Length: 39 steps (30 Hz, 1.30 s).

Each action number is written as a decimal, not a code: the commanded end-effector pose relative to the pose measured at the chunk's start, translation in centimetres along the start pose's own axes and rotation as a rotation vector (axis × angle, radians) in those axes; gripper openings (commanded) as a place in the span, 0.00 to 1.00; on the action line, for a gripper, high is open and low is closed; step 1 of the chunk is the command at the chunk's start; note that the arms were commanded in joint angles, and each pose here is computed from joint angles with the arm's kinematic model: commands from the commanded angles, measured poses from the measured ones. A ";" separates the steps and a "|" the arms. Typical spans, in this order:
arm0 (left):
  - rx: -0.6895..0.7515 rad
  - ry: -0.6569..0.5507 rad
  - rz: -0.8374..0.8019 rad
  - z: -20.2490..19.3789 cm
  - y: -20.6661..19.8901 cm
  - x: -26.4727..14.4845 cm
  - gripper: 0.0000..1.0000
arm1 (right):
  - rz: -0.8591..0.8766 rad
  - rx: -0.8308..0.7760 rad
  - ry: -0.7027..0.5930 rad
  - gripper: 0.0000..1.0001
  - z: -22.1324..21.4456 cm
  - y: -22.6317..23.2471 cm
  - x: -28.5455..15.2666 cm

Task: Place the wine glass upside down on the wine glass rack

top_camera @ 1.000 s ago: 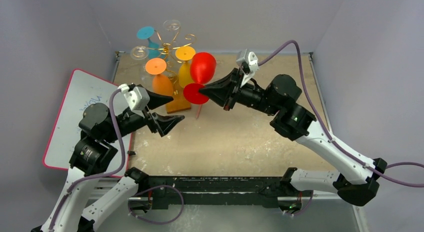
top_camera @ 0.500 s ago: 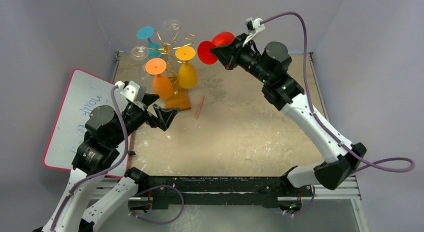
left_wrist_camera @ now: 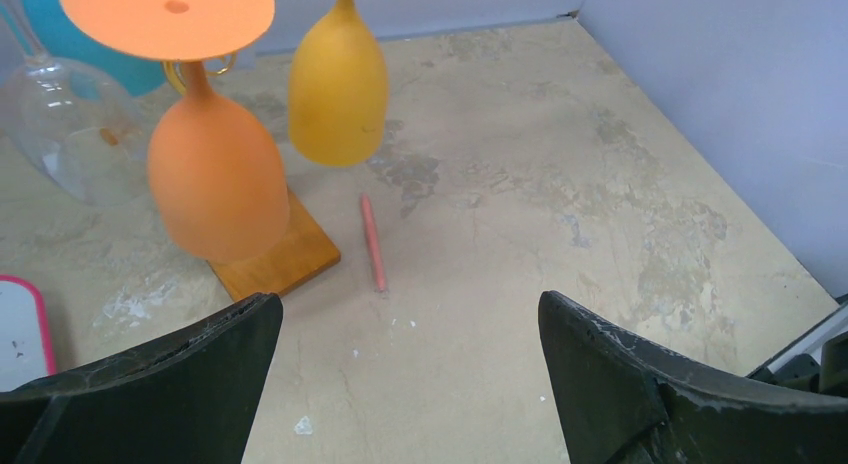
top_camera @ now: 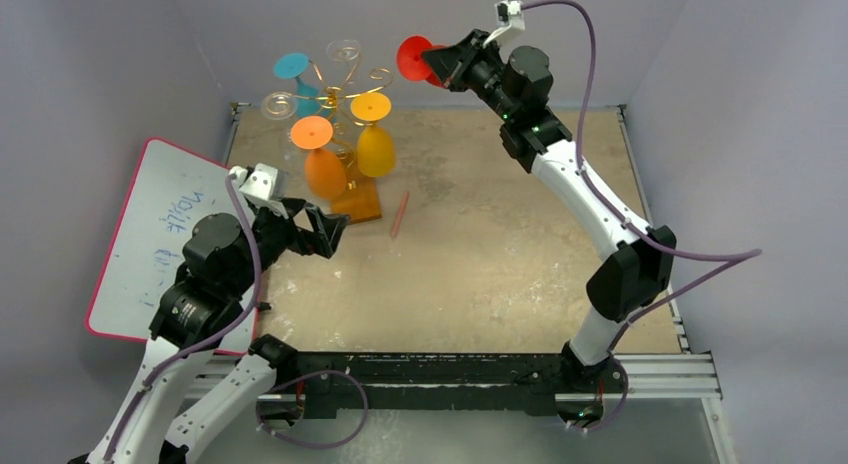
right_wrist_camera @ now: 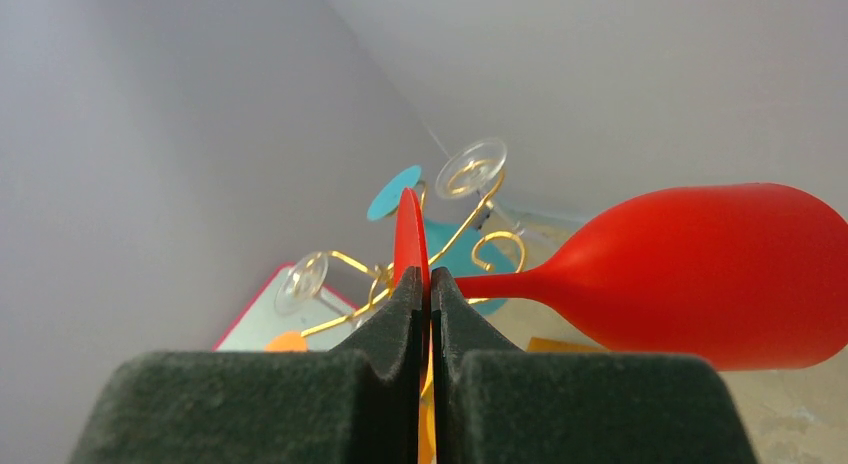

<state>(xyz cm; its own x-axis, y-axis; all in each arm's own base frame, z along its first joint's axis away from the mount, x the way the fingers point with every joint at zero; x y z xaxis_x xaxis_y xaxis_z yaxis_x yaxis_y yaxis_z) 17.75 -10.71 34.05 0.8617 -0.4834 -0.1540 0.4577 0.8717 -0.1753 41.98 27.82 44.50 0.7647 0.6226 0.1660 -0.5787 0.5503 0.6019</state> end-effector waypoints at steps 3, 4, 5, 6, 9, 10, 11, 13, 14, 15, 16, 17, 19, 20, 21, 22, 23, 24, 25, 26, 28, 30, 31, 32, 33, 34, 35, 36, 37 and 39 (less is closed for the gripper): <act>-0.035 -0.095 -0.010 3.5 -0.7 -1.5 1.00 | 0.105 0.072 -0.163 0.00 5.0 2.0 2.4; -0.036 -0.101 -0.022 3.7 -0.9 -1.7 1.00 | 0.111 0.079 -0.156 0.00 4.9 1.8 2.9; -0.039 -0.110 -0.032 4.0 -1.1 -1.9 1.00 | 0.117 0.087 -0.152 0.00 4.7 1.6 3.4; -0.041 -0.115 -0.038 4.2 -1.2 -2.1 1.00 | 0.119 0.097 -0.149 0.00 4.6 1.4 3.9; -0.050 -0.144 -0.040 5.2 -1.4 -2.8 1.00 | 0.133 0.132 -0.143 0.00 3.8 0.7 5.3; -0.049 -0.152 -0.042 5.4 -1.4 -3.0 1.00 | 0.142 0.140 -0.146 0.00 3.9 0.7 5.7; -0.051 -0.158 -0.043 5.6 -1.5 -3.2 1.00 | 0.149 0.147 -0.149 0.00 3.9 0.7 6.1; -0.054 -0.172 -0.047 6.0 -1.6 -3.6 1.00 | 0.148 0.159 -0.151 0.00 3.7 0.2 6.9; -0.057 -0.177 -0.051 6.2 -1.7 -3.7 1.00 | 0.152 0.171 -0.145 0.00 3.5 0.1 7.3; -0.062 -0.178 -0.059 6.3 -1.8 -3.9 1.00 | 0.157 0.183 -0.130 0.00 2.9 -0.1 7.7; -0.063 -0.179 -0.065 6.3 -1.9 -3.9 1.00 | 0.162 0.203 -0.112 0.00 2.5 -0.2 8.0; -0.064 -0.177 -0.069 6.3 -2.0 -4.0 1.00 | 0.162 0.216 -0.094 0.00 2.1 -0.5 8.3; -0.061 -0.173 -0.076 6.3 -2.1 -4.1 1.00 | 0.164 0.234 -0.060 0.00 1.3 -0.7 8.7; -0.059 -0.172 -0.077 6.3 -2.1 -4.1 1.00 | 0.166 0.237 -0.047 0.00 0.8 -0.9 8.8; -0.055 -0.171 -0.076 6.4 -2.1 -4.2 1.00 | 0.173 0.234 -0.037 0.00 0.5 -0.8 8.9; -0.049 -0.170 -0.074 6.4 -2.1 -4.4 1.00 | 0.172 0.231 -0.028 0.00 0.1 -0.8 8.9; -0.042 -0.171 -0.072 6.5 -2.0 -4.5 1.00 | 0.172 0.226 -0.022 0.00 -0.2 -0.7 9.0; -0.035 -0.172 -0.067 6.5 -1.9 -4.6 1.00 | 0.170 0.226 -0.017 0.00 -0.4 -0.7 9.0; -0.032 -0.175 -0.056 6.6 -1.8 -4.7 1.00 | 0.167 0.230 -0.013 0.00 -0.5 -0.8 9.0; -0.031 -0.179 -0.043 6.7 -1.6 -4.7 1.00 | 0.165 0.239 -0.009 0.00 -0.6 -0.7 9.1; -0.034 -0.186 -0.010 6.8 -1.2 -5.0 1.00 | 0.157 0.249 -0.004 0.00 -0.6 -0.7 9.0; -0.036 -0.184 0.008 6.7 -0.9 -5.1 1.00 | 0.142 0.259 0.003 0.00 -1.0 -0.9 9.1; -0.035 -0.188 0.015 6.7 -0.8 -5.2 1.00 | 0.138 0.268 0.009 0.00 -1.2 -1.0 9.2; -0.036 -0.192 0.022 6.7 -0.7 -5.2 1.00 | 0.141 0.273 0.013 0.00 -1.4 -1.1 9.3; -0.036 -0.198 0.029 6.8 -0.6 -5.3 1.00 | 0.148 0.278 0.020 0.00 -1.6 -1.1 9.4; -0.038 -0.205 0.034 7.0 -0.6 -5.4 1.00 | 0.156 0.282 0.030 0.00 -2.0 -1.0 9.5; -0.039 -0.210 0.040 7.2 -0.5 -5.5 1.00 | 0.164 0.282 0.038 0.00 -2.2 -0.9 9.6; -0.041 -0.217 0.045 7.4 -0.5 -5.6 1.00 | 0.176 0.279 0.048 0.00 -2.5 -0.6 9.7; -0.042 -0.223 0.048 7.6 -0.5 -5.7 1.00 | 0.183 0.277 0.059 0.00 -2.9 -0.5 9.9; -0.047 -0.231 0.049 7.7 -0.5 -5.8 1.00 | 0.193 0.280 0.074 0.00 -3.1 -0.3 10.0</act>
<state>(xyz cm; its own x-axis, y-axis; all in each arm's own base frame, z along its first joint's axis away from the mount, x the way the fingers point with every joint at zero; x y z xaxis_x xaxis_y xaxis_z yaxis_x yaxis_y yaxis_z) 14.67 -8.47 40.23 0.8989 -0.4378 -0.0154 0.4241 0.8785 -0.2200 50.49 34.66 40.27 0.6907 0.7052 0.1601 -0.5177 0.3276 0.7903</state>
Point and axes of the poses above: each gripper's point midway between its finger pads, its own x axis out along the fingers, its own y axis along the line the jaws close on, z = x × y, the point moved 4 cm from there along -x, back along the fingers, and after that the axes turned 3 degrees about x, right-handed, at the moved point
